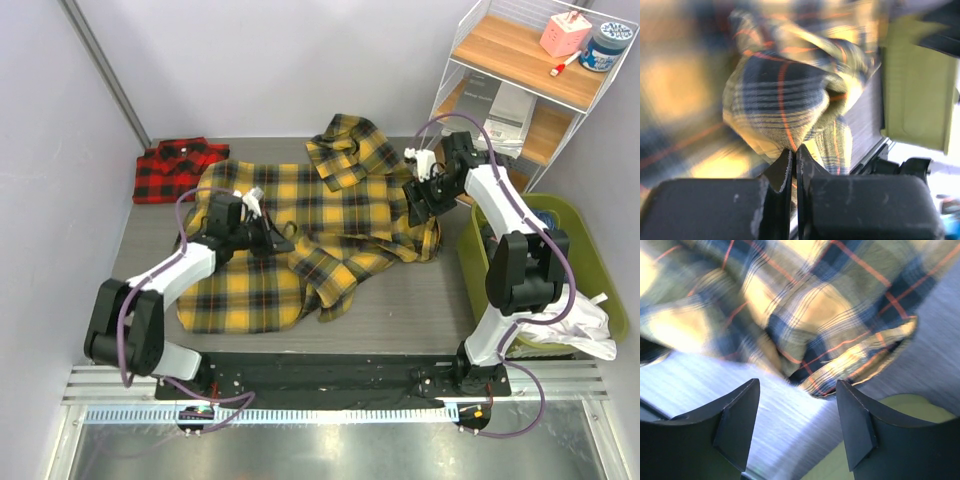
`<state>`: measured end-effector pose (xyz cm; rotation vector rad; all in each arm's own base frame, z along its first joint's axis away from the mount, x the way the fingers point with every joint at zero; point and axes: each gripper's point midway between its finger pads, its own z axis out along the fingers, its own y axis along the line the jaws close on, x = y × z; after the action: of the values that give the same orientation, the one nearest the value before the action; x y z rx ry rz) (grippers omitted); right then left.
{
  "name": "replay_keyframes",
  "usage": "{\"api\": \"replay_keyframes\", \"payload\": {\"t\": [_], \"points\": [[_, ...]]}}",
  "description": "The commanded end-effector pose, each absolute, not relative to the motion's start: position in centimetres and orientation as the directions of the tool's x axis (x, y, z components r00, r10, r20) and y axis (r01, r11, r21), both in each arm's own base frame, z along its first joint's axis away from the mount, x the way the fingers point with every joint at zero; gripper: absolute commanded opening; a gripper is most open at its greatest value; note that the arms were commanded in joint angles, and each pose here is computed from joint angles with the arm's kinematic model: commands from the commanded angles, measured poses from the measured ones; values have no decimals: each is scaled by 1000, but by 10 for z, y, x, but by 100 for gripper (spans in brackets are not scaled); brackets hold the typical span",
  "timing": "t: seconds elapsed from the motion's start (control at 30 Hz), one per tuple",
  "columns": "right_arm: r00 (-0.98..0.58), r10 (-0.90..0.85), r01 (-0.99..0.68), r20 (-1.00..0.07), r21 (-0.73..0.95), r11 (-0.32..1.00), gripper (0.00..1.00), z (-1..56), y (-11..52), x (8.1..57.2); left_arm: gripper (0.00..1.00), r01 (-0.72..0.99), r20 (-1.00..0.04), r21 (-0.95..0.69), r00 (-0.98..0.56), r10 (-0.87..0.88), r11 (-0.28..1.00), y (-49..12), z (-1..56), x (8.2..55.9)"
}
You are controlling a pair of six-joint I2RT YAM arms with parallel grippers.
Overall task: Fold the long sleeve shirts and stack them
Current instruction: Flatten the shirt out
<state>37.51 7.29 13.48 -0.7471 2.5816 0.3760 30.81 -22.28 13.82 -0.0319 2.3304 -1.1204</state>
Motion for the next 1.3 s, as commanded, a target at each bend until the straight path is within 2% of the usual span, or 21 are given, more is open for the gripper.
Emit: {"api": "replay_keyframes", "payload": {"t": [0.0, 0.17, 0.3, 0.43, 0.57, 0.77, 0.8, 0.83, 0.9, 0.93, 1.0, 1.13, 1.2, 1.23, 1.27], "points": [[-739, -455, -606, -497, 196, 771, 67, 145, 90, 356, 0, -4, -268, -800, -892, -363, 599, -216, 113, 310], [-708, -491, -661, -508, 231, 714, 62, 135, 115, 337, 0, -8, -225, -835, -908, -353, 551, -221, 111, 323], [-621, -597, -735, -508, 113, 668, 59, 121, 134, 332, 0, 45, -236, -857, -920, -314, 513, -230, 125, 329], [-576, -623, -739, -529, 12, 674, 56, 115, 149, 351, 0, 105, -275, -845, -926, -258, 524, -230, 134, 325], [-535, -644, -764, -547, -12, 645, 56, 116, 171, 368, 0, 126, -282, -831, -935, -214, 542, -228, 133, 316], [-485, -716, -812, -502, -46, 582, 55, 90, 192, 373, 0, 180, -312, -834, -933, -177, 522, -229, 146, 309], [-486, -717, -810, -500, -51, 584, 52, 87, 191, 375, 0, 188, -319, -832, -932, -173, 521, -229, 147, 309], [-480, -717, -810, -505, -59, 584, 44, 86, 193, 377, 0, 208, -330, -831, -931, -155, 517, -229, 149, 305], [-479, -718, -805, -505, -73, 588, 34, 88, 191, 379, 0, 233, -349, -824, -927, -138, 517, -228, 152, 302], [-471, -729, -813, -496, -77, 577, 15, 90, 188, 376, 0, 243, -353, -820, -928, -122, 519, -227, 153, 297], [-442, -742, -827, -504, -92, 555, 4, 101, 184, 372, 0, 282, -375, -819, -922, -94, 500, -228, 159, 290], [-408, -756, -864, -512, -51, 501, 1, 132, 159, 342, 0, 417, -451, -803, -892, 22, 425, -234, 183, 265], [-383, -761, -870, -524, -71, 487, 1, 145, 136, 336, 0, 608, -586, -734, -792, 170, 303, -250, 205, 237], [-369, -755, -880, -542, -58, 472, 1, 155, 130, 320, 0, 631, -583, -725, -776, 241, 276, -250, 211, 210], [-356, -758, -886, -546, -60, 459, 1, 158, 122, 314, 0, 777, -697, -613, -618, 363, 147, -262, 211, 183]]}}
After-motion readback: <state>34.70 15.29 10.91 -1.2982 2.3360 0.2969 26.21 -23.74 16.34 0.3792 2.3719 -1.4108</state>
